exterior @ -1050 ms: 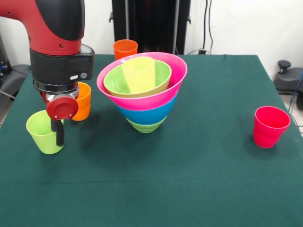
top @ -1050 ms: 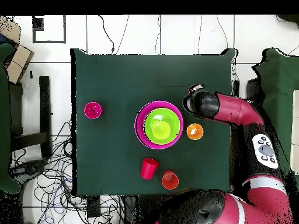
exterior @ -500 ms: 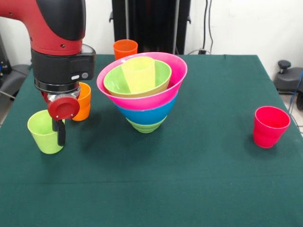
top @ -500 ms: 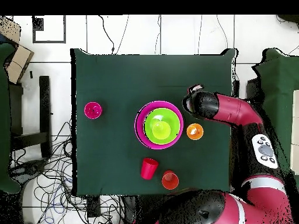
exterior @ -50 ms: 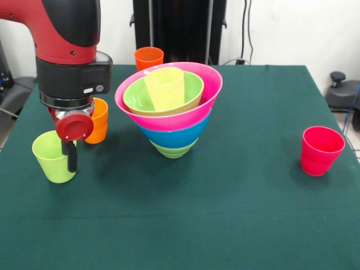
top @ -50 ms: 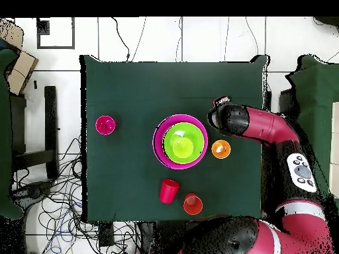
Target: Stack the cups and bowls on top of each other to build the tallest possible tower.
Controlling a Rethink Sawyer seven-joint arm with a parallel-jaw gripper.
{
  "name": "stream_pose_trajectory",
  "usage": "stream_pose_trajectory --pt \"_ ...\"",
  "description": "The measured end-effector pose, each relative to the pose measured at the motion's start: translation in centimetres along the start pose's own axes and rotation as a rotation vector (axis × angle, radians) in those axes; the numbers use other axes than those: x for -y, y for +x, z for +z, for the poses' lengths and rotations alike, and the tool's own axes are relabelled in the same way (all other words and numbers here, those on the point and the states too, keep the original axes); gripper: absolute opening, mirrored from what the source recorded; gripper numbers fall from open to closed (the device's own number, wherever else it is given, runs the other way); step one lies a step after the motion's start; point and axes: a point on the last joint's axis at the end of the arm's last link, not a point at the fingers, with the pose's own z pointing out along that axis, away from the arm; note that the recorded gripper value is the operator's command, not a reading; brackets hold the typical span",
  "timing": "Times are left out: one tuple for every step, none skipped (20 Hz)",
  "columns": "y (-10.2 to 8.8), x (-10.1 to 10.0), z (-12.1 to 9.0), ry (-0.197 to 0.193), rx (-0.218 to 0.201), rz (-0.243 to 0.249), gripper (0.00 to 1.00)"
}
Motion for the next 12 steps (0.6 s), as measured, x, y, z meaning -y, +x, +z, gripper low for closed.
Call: stream_pose_trajectory --pt "-0.13 0.11 -0.03 0.000 0.000 0.003 1.00" --pt "-0.26 0.23 -0.06 0.001 0.000 0.005 1.00" --pt "-0.35 0.31 -0.08 0.001 0.000 0.007 1.00" --pt "-0.44 0.39 -0.10 0.001 0.000 0.009 1.00" --pt "-0.54 0.47 -0.12 0.001 0.000 0.011 1.00" --pt "-0.60 0.52 -0.13 0.000 0.000 0.012 1.00" --pt "-0.62 0.53 -0.13 0.000 -0.001 0.012 1.00" --pt "-0.64 0.53 -0.13 -0.001 -0.001 0.013 1.00" --pt "-0.65 0.53 -0.13 -0.001 -0.001 0.014 1.00" --pt "-0.60 0.52 -0.12 -0.002 -0.002 0.014 1.00" --pt "-0.56 0.51 -0.11 -0.002 -0.003 0.013 1.00" --pt "-0.51 0.50 -0.10 -0.002 -0.004 0.013 1.00"
